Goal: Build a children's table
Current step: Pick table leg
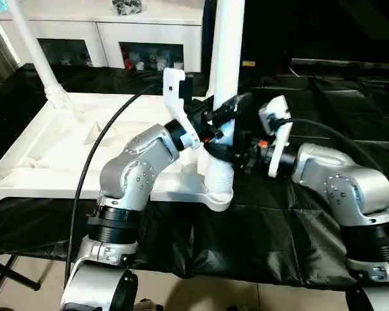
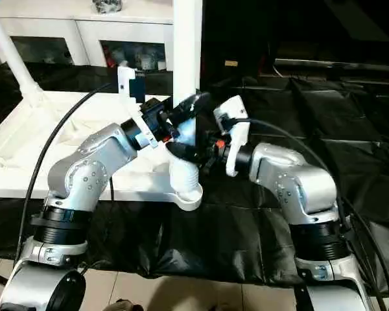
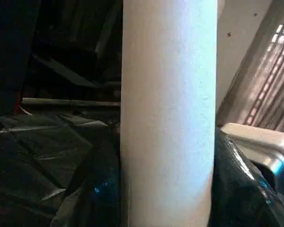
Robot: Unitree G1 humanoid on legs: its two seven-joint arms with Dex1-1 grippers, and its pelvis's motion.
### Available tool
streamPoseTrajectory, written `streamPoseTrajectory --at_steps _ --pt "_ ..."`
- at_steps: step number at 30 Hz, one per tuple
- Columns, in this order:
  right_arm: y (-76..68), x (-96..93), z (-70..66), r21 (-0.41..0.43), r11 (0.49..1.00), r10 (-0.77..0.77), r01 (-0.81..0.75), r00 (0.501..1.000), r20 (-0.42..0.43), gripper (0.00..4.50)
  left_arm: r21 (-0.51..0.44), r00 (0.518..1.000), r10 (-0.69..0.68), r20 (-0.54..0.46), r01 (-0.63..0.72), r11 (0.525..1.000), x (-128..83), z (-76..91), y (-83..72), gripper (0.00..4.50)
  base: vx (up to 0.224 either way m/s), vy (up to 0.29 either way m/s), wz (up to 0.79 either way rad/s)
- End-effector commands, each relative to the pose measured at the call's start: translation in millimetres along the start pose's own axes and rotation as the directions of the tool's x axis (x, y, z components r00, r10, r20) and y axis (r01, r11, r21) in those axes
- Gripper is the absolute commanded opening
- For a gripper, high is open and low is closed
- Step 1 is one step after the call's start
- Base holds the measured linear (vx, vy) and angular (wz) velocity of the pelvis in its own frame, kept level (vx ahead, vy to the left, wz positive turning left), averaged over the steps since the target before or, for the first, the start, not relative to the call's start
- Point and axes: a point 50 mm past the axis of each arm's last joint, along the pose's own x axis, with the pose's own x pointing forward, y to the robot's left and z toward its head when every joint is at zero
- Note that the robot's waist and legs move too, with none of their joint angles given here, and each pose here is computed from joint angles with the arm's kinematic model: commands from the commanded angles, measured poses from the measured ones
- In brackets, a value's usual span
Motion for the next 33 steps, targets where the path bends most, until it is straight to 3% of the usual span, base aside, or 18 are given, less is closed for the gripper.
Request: streamPoseTrajectory --at_steps 1,15,26,33 --pt "-1.4 -0.1 -0.1 0.007 1.000 0.008 -0.008 0.999 -0.043 3.37 0.020 0.999 -0.053 0.012 0.052 0.998 0.2 6.8 -7.3 1.88 0.000 0.000 0.00" --pt "-0.5 2.2 -2.7 0.032 0.999 0.034 -0.032 0.997 -0.069 3.37 0.026 0.994 -0.110 -0.018 0.111 0.994 -1.2 2.6 -13.4 1.88 0.000 0.000 0.00" --pt "0.0 4.8 -6.2 0.117 0.992 0.056 -0.046 0.995 -0.079 2.23 0.037 0.995 -0.102 -0.010 0.103 0.994 -1.0 3.6 -13.0 1.88 0.000 0.000 0.00" --pt "-1.1 5.7 -7.4 0.142 0.989 0.060 -0.047 0.995 -0.084 1.97 0.072 0.997 -0.073 -0.003 0.073 0.995 -1.1 5.3 -10.2 1.88 0.000 0.000 0.00"
